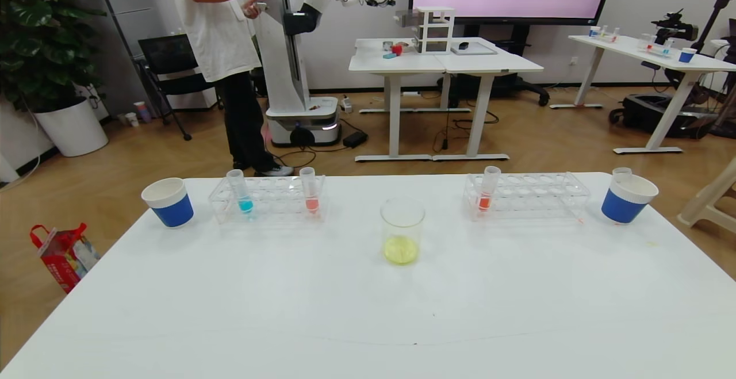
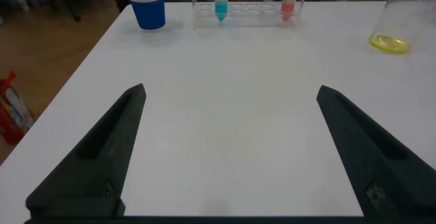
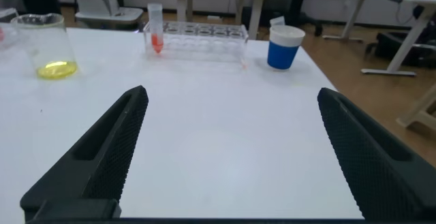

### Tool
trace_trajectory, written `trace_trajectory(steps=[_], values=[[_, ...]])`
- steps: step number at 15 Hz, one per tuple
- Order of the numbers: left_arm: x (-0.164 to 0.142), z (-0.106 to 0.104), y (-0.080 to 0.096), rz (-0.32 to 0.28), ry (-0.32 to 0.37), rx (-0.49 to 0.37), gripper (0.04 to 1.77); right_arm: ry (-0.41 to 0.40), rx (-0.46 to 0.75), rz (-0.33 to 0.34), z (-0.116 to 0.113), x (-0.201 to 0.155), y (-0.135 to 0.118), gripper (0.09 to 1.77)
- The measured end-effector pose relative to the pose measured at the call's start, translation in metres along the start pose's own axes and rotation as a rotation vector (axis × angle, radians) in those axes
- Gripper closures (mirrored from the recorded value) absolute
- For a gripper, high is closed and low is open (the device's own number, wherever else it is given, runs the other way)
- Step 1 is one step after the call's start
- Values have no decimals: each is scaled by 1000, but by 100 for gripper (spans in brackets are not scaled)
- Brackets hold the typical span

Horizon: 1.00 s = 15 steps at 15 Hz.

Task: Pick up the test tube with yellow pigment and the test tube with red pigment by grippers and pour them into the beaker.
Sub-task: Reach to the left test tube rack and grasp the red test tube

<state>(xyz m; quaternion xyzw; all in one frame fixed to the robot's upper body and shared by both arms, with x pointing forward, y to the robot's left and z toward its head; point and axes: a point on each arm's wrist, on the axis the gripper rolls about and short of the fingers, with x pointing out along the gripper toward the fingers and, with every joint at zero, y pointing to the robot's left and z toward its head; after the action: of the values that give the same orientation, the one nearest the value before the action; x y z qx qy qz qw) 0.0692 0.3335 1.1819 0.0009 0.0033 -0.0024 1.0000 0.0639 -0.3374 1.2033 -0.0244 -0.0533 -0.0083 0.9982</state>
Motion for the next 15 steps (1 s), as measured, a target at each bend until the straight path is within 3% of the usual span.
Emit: trace_trajectory(steps=[2,15], values=[[0,0,0,0,0,0,6,107,0,40,-19,2,2,12],[0,0,0,0,0,0,6,109,57,26,-22,3,2,12]])
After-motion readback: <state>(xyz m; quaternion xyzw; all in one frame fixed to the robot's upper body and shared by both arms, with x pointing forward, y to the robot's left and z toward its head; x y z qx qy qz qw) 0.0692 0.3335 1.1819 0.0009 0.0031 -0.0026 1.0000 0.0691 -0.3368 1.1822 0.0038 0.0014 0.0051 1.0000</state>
